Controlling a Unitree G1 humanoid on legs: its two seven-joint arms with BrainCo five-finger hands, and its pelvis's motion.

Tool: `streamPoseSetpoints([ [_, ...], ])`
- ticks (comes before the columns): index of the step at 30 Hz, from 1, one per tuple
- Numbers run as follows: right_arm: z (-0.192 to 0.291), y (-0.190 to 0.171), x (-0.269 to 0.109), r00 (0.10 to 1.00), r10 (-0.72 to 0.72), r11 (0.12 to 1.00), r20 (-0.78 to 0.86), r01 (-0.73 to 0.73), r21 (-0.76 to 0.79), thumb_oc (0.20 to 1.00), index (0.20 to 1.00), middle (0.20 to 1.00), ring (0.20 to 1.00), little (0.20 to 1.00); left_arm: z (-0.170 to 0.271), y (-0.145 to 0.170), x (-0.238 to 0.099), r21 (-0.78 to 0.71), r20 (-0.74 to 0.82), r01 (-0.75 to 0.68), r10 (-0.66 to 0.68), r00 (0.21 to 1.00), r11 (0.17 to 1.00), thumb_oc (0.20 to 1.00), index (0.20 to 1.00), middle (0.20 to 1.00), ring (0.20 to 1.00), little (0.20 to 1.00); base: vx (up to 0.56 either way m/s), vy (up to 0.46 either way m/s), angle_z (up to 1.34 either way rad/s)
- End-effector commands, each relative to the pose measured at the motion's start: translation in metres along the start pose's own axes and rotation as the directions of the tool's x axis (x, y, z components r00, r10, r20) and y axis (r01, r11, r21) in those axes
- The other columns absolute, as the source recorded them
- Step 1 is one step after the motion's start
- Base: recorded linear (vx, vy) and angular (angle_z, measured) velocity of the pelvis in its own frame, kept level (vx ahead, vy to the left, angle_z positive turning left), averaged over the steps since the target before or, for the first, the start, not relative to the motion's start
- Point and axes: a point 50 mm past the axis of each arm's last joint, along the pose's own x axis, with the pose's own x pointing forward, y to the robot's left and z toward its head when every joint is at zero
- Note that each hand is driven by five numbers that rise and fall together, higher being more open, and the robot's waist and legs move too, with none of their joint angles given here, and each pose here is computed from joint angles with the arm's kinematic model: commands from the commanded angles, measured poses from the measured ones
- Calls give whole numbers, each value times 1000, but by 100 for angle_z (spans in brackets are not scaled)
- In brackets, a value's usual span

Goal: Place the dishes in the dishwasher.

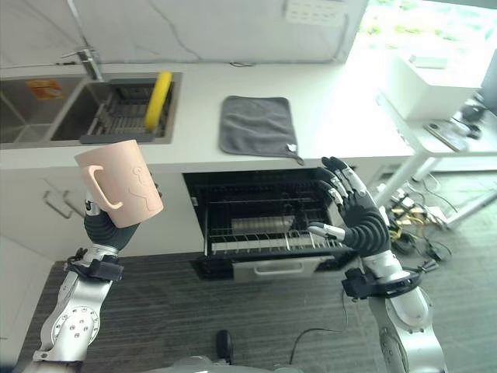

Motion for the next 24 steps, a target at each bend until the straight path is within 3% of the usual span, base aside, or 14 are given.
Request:
streamPoseSetpoints([
  [1, 7, -5, 12, 998, 2, 1000, 67, -1, -17, 1000, 1000, 1000, 1000, 1000, 20, -10, -2, 97, 76, 51, -58, 995, 994, 200, 200, 200, 200, 200, 83, 187, 12],
  [7, 9, -1, 13, 995, 33, 998, 94, -37, 44, 1000, 1000, 1000, 1000, 1000, 22, -13, 0, 147, 75, 61, -73, 995, 987, 200, 200, 200, 200, 200, 92, 243, -3],
  [12, 6, 5, 16, 994, 25, 998, 107, -31, 59, 1000, 1000, 1000, 1000, 1000, 24, -15, 10, 176, 88, 67, -84, 993, 982, 200, 200, 200, 200, 200, 36, -24, -5],
  [24, 6, 4, 33, 998, -14, 997, 69, 8, 82, 1000, 1000, 1000, 1000, 1000, 33, -23, 17, 210, 139, 38, -69, 988, 977, 200, 200, 200, 200, 200, -2, -380, 11],
])
